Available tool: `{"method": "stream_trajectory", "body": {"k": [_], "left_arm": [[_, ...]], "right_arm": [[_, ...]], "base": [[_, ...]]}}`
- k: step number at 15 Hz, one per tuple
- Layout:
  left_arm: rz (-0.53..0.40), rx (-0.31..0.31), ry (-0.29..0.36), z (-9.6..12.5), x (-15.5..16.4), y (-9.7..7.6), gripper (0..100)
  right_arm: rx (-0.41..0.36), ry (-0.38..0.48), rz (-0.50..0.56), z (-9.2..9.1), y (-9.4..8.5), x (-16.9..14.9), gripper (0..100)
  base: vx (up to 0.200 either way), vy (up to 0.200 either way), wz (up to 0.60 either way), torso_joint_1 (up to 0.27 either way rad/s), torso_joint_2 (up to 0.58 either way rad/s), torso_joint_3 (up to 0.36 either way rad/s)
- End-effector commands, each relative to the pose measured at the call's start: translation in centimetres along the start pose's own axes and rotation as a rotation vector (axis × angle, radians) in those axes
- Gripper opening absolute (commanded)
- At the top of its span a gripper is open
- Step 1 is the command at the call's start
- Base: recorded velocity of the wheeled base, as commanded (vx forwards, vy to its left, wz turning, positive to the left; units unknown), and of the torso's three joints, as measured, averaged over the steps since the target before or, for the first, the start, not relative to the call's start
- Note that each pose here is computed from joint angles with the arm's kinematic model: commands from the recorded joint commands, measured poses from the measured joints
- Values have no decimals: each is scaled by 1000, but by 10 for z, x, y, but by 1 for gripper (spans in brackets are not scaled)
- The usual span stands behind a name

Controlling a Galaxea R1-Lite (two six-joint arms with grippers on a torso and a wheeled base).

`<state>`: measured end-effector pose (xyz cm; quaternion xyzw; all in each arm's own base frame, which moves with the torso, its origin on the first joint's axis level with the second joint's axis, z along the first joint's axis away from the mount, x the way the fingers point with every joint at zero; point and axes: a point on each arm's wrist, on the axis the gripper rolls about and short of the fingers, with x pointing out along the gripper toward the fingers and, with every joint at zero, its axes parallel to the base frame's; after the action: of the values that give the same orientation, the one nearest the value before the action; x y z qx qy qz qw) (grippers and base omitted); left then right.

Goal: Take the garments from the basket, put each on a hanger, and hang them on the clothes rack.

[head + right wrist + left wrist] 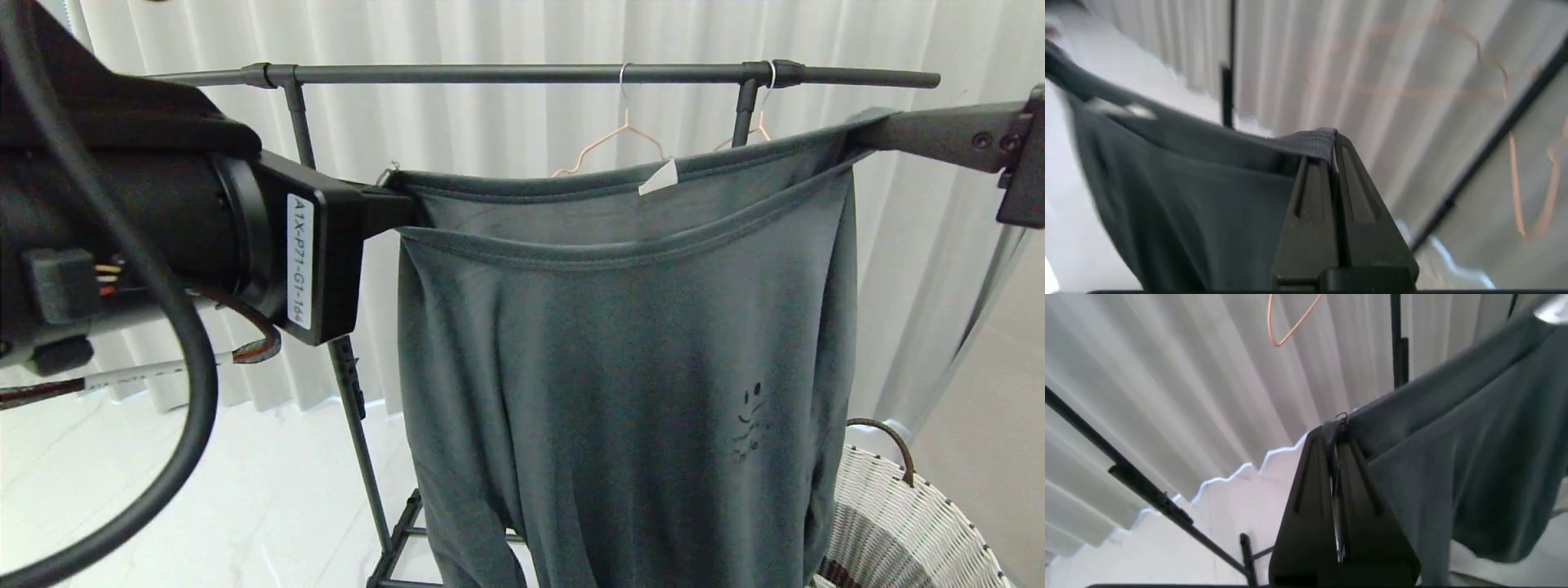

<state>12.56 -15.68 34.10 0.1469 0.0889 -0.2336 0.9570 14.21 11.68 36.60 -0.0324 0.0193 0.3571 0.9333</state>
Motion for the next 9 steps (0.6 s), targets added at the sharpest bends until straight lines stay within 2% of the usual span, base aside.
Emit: {"method": "stream_trajectory", "body": {"k": [1, 3, 6, 8, 9], "left_arm": [[0, 3, -6, -3, -7, 3, 0], [0, -17, -41, 2, -5, 3, 0], [8, -54, -121, 14, 9, -4, 0], [9, -62, -126, 18, 21, -9, 0], [12, -69, -137, 21, 27, -12, 0]], "right_arm": [[-8, 15, -41, 4, -8, -6, 0], [1, 76, -21, 5, -7, -33, 0], [19, 125, 178, 1, 2, -72, 0], [28, 136, 309, -2, 8, -87, 0], [32, 146, 409, -4, 14, -94, 0]], "base": [[0, 0, 0, 0, 0, 0], [0, 0, 0, 0, 0, 0], [0, 0, 0, 0, 0, 0], [0, 0, 0, 0, 0, 0], [0, 0, 0, 0, 0, 0]]}}
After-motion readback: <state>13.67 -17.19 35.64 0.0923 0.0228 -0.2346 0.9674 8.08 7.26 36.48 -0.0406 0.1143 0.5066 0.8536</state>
